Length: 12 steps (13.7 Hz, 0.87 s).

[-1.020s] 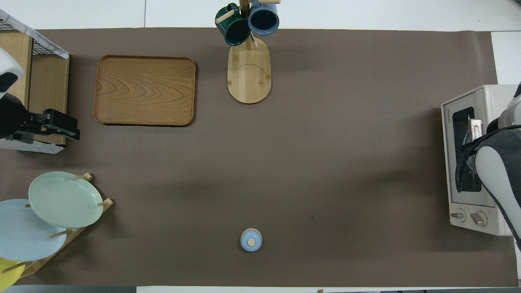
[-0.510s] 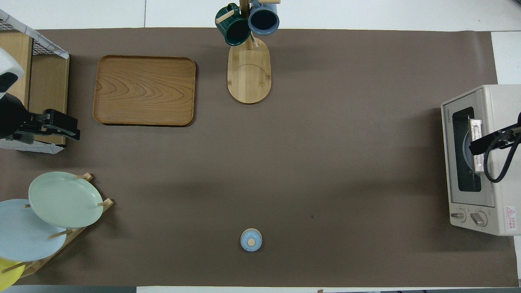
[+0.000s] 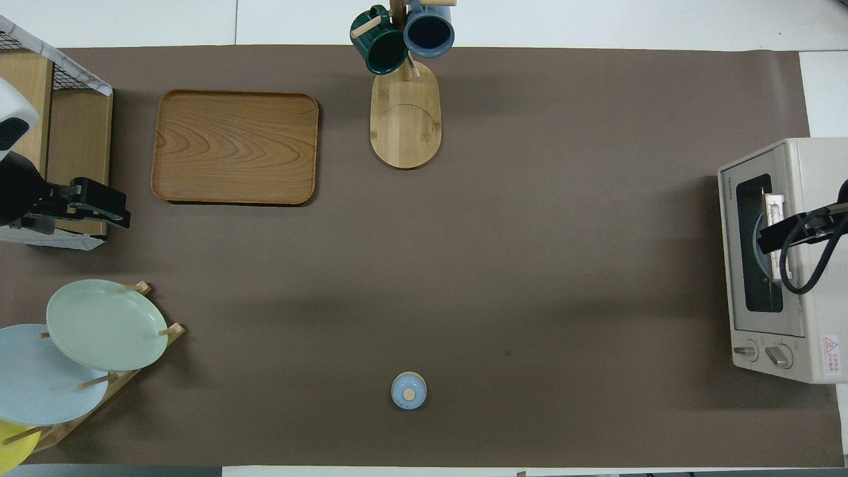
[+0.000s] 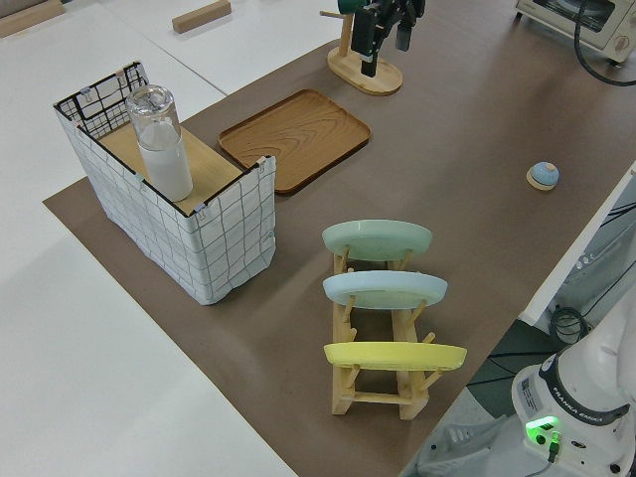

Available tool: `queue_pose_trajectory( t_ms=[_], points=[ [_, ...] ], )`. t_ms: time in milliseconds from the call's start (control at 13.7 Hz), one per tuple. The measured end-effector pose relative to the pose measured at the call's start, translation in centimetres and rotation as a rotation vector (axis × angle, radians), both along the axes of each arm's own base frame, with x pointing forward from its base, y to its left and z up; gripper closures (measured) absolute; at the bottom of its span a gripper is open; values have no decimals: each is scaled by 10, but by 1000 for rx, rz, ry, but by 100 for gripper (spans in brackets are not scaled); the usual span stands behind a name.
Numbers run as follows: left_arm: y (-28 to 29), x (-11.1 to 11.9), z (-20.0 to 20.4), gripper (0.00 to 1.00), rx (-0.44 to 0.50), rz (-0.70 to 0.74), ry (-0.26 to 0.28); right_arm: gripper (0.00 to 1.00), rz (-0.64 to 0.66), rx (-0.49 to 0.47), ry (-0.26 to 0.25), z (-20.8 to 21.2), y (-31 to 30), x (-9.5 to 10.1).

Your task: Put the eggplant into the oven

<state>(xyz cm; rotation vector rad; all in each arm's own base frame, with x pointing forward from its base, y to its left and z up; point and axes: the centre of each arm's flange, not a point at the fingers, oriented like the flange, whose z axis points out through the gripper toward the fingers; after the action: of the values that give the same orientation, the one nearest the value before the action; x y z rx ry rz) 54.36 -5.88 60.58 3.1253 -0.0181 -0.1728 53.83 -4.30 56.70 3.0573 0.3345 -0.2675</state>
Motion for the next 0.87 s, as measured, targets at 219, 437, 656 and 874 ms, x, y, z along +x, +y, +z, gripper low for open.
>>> queue_pose_trajectory(
  t_ms=[219, 437, 656, 874],
  points=[
    [0, 0, 0, 0, 0, 0, 0, 0, 1, -3, -8, 3, 9, 1],
    [0, 0, 0, 0, 0, 0, 0, 0, -50, -10, -27, 10, 3, 2],
    [0, 0, 0, 0, 0, 0, 0, 0, -64, -13, -47, 19, 2, 4],
    [0, 0, 0, 0, 0, 0, 0, 0, -76, -14, -58, 22, 2, 8]
  ],
)
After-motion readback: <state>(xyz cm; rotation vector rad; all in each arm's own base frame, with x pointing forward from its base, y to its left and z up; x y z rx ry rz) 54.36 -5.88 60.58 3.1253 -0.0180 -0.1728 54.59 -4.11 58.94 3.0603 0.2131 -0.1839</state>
